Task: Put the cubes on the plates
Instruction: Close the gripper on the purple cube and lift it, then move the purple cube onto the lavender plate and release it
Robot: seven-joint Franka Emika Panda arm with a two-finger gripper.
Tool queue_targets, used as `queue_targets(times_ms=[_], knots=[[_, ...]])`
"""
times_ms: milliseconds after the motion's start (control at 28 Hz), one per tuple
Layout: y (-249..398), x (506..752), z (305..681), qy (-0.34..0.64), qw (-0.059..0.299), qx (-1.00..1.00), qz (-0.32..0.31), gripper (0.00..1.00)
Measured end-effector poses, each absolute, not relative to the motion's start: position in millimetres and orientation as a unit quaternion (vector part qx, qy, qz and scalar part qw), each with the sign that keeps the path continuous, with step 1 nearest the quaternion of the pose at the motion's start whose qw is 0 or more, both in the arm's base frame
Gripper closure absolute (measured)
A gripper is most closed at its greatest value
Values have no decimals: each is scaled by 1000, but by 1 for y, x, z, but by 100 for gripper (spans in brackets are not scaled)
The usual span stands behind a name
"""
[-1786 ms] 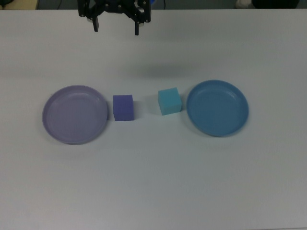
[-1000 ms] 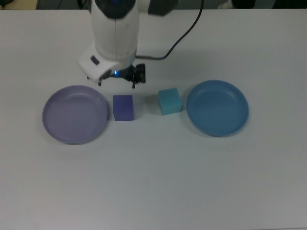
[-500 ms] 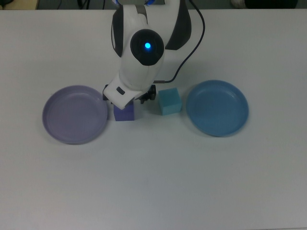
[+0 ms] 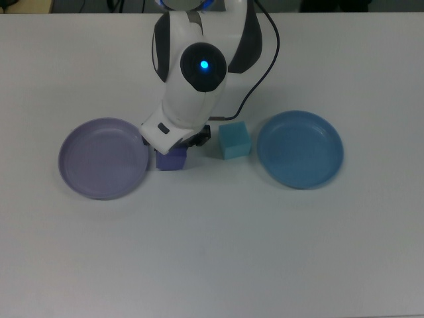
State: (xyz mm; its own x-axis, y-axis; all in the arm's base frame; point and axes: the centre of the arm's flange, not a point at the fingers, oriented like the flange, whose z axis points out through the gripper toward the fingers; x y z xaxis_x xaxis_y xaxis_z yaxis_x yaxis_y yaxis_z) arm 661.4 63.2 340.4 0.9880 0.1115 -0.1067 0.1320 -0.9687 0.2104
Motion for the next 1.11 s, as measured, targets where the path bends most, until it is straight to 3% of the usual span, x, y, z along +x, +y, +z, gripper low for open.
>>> queue_targets(times_ms=[321,714,893,1107], knots=[[-1,669,395,-4,81,997,-8,37],[-71,666,353,-40,80,995,-44,35],[-68,668,361,-40,77,996,-36,17],[-60,665,392,-58,38,997,-28,0]])
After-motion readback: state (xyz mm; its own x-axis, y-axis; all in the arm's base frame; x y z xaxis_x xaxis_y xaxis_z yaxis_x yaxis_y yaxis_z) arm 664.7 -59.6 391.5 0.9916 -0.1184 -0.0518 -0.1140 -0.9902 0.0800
